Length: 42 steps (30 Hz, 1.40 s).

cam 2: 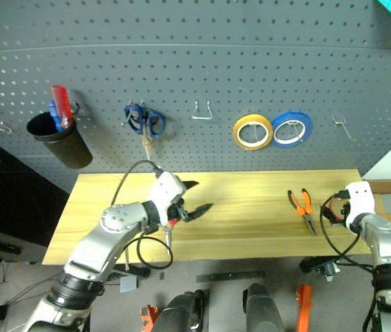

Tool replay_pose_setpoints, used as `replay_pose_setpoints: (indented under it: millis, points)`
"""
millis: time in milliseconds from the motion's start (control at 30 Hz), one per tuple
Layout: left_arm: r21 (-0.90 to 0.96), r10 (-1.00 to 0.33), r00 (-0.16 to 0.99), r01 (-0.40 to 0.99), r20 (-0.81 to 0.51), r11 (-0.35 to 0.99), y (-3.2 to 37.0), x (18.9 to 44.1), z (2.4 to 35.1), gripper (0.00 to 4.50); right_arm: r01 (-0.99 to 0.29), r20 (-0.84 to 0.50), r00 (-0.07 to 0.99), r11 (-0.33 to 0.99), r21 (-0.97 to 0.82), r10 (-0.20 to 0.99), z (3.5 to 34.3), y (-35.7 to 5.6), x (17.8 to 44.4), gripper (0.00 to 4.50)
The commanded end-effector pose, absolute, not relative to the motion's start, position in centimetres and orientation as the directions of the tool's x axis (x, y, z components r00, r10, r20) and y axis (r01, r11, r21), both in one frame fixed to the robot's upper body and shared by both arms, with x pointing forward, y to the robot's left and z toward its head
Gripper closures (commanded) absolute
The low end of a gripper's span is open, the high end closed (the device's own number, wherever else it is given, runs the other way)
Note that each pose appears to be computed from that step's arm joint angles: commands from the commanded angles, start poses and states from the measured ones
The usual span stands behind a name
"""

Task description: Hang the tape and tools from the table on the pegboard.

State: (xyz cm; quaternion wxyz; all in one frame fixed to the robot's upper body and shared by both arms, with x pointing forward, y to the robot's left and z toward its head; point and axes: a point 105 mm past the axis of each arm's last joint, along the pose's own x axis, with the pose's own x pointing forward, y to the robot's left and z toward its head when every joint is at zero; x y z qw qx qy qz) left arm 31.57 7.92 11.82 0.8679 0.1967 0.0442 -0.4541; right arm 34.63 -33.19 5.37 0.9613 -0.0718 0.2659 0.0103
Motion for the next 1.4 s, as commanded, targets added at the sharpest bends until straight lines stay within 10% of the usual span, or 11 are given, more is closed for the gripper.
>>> replay_pose_setpoints:
  millis: [33,367,867,1033,1400]
  points:
    - [0.322,-0.860,0.450,0.873,-0.239,0.367,5.4,30.1,13.3,0.60,-0.051,-0.537,0.843,0.989,-0.142,-0.033,4.9,-34.1,35.3,0.00]
    - [0.340,-0.906,0.366,0.897,-0.213,0.282,3.5,29.7,14.8,0.60,-0.124,-0.649,0.760,0.974,-0.190,-0.029,3.4,-34.6,36.6,0.00]
    - [0.321,-0.958,0.229,0.933,-0.175,0.164,2.1,28.0,16.1,0.58,-0.253,-0.774,0.629,0.923,-0.289,-0.071,0.3,-34.6,34.8,4.49]
    - [0.305,-0.969,0.187,0.943,-0.162,0.131,1.5,27.6,16.4,0.58,-0.228,-0.729,0.680,0.925,-0.305,-0.073,0.4,-34.9,34.6,4.49]
    - [0.311,-0.986,0.146,0.943,-0.075,0.116,-0.2,28.1,18.9,0.58,-0.089,-0.197,0.980,0.808,-0.583,-0.034,14.7,-29.2,30.5,4.49]
